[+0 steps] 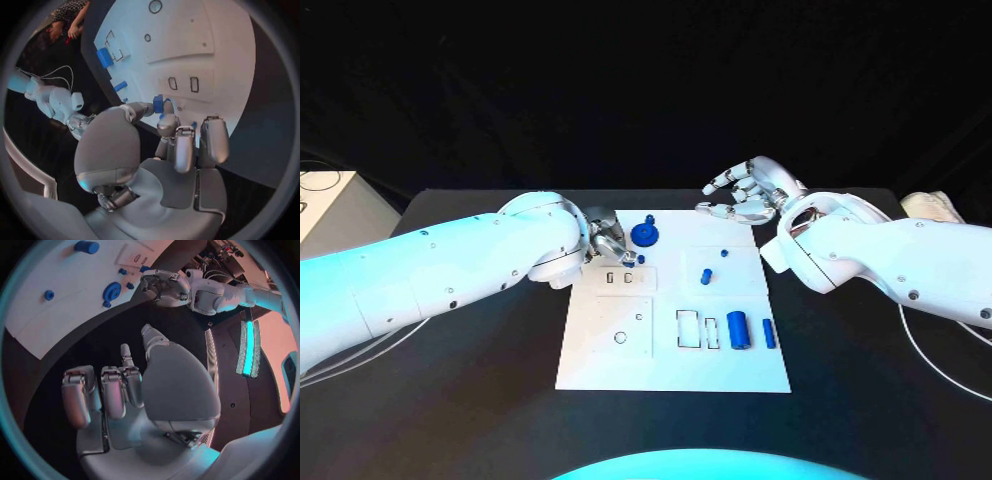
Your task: Assemble the parts on the task board
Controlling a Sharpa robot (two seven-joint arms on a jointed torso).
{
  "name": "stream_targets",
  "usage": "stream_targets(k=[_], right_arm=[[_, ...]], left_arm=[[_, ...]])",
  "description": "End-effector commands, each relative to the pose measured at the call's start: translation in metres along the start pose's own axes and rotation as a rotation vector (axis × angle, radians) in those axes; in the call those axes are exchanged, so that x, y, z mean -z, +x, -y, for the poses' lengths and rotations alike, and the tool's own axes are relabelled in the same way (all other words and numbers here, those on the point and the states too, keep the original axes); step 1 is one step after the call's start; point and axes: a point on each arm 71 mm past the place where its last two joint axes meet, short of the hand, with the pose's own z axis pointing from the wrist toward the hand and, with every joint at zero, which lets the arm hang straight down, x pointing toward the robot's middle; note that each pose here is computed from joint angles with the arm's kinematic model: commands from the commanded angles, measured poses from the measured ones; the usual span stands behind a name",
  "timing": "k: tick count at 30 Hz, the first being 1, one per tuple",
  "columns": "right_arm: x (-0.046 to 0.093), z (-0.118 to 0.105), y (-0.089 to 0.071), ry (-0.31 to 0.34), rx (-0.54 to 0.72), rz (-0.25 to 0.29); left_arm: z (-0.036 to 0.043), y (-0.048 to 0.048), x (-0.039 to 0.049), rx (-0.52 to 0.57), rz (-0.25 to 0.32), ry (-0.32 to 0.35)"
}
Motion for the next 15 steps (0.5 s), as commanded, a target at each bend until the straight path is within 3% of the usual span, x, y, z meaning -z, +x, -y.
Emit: stream_targets(k=[1, 15], right_arm=[[0.0000, -0.0010, 0.0015, -0.014, 0.012, -0.013], [-0.0002, -0.0016, 0.0020, -0.019, 0.018, -0.013]], left_arm=[[0.0014, 0.0027, -0.0006, -0.034, 0.002, 0.001], [-0.0015, 0.0115, -0.0057, -0.050, -0.020, -0.014]])
